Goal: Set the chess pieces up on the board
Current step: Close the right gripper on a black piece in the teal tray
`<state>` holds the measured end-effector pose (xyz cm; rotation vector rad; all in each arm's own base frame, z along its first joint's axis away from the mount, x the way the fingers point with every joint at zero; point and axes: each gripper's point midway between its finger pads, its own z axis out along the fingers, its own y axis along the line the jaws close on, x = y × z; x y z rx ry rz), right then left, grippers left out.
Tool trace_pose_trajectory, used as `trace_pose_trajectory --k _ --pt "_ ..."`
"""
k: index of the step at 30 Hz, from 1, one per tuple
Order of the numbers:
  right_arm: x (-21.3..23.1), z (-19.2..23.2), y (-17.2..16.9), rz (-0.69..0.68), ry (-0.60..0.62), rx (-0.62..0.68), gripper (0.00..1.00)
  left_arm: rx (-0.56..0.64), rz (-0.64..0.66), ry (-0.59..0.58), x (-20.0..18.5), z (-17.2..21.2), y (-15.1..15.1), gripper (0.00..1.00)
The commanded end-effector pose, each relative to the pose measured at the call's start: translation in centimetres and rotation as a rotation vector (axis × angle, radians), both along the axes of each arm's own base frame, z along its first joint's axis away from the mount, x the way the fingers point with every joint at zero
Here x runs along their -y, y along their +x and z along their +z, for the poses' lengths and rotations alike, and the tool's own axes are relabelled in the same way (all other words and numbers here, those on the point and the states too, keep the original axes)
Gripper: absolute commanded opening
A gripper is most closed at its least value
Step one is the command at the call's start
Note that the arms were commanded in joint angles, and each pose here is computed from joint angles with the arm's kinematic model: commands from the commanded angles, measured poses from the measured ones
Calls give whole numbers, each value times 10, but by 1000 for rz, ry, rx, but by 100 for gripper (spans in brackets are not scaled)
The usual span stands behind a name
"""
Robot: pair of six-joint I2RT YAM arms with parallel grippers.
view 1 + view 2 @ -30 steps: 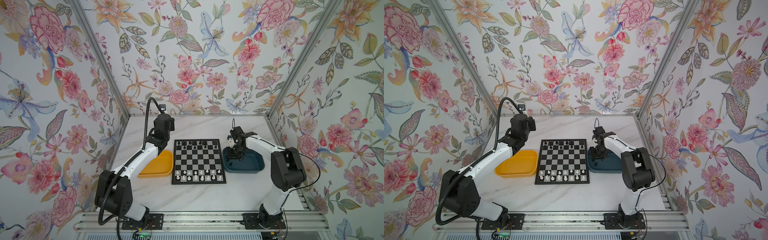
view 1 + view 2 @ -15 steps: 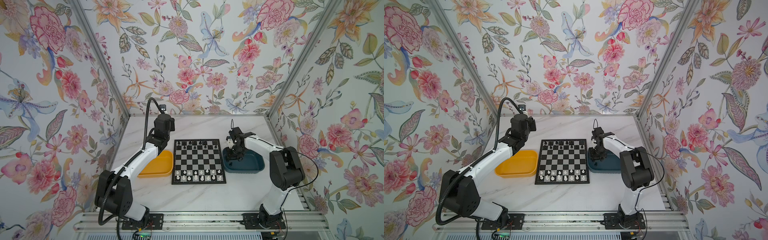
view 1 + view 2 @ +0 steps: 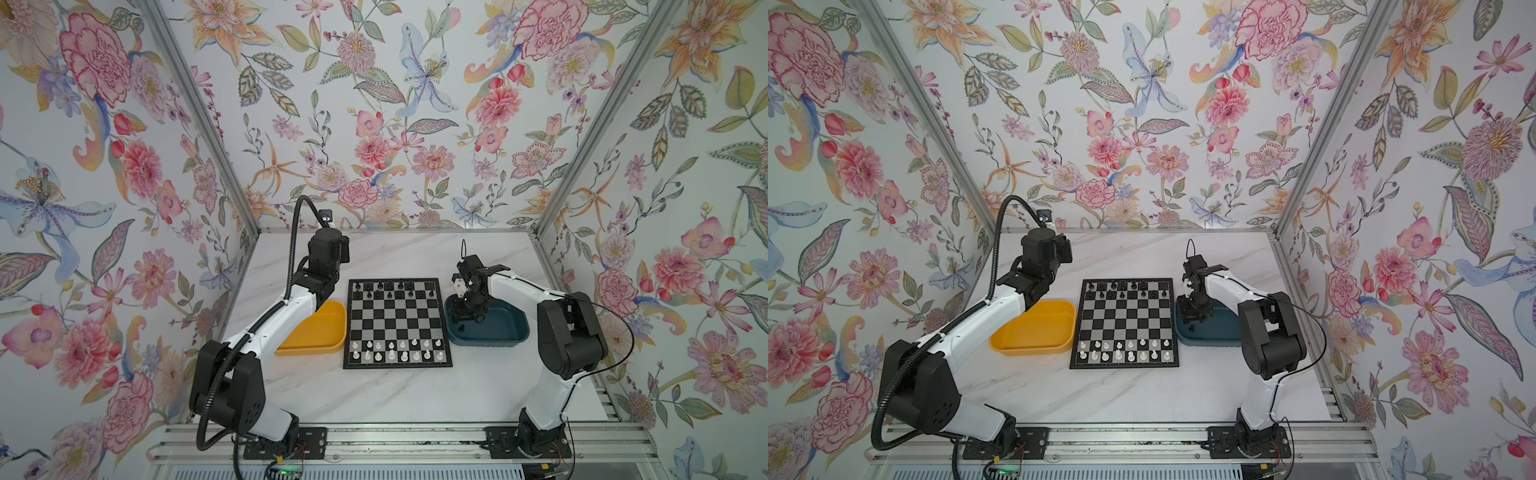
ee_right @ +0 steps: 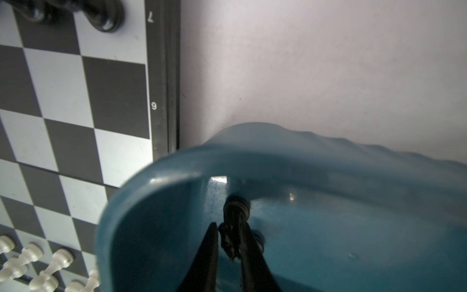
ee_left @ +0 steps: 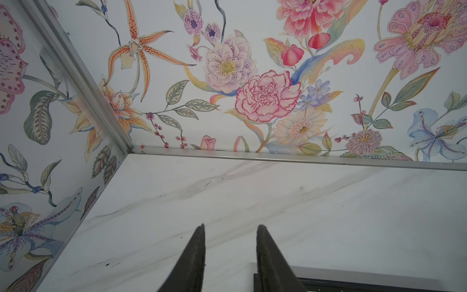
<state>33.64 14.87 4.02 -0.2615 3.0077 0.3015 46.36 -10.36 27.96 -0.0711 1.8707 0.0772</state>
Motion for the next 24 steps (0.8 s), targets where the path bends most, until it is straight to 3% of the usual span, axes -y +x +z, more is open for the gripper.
trace_pose_trajectory --k 1,24 --pt "0 -5 -2 8 -14 -12 18 7 15 -12 -6 5 -1 36" --pt "1 -3 2 -6 -24 0 3 5 20 -6 -8 4 -1 36"
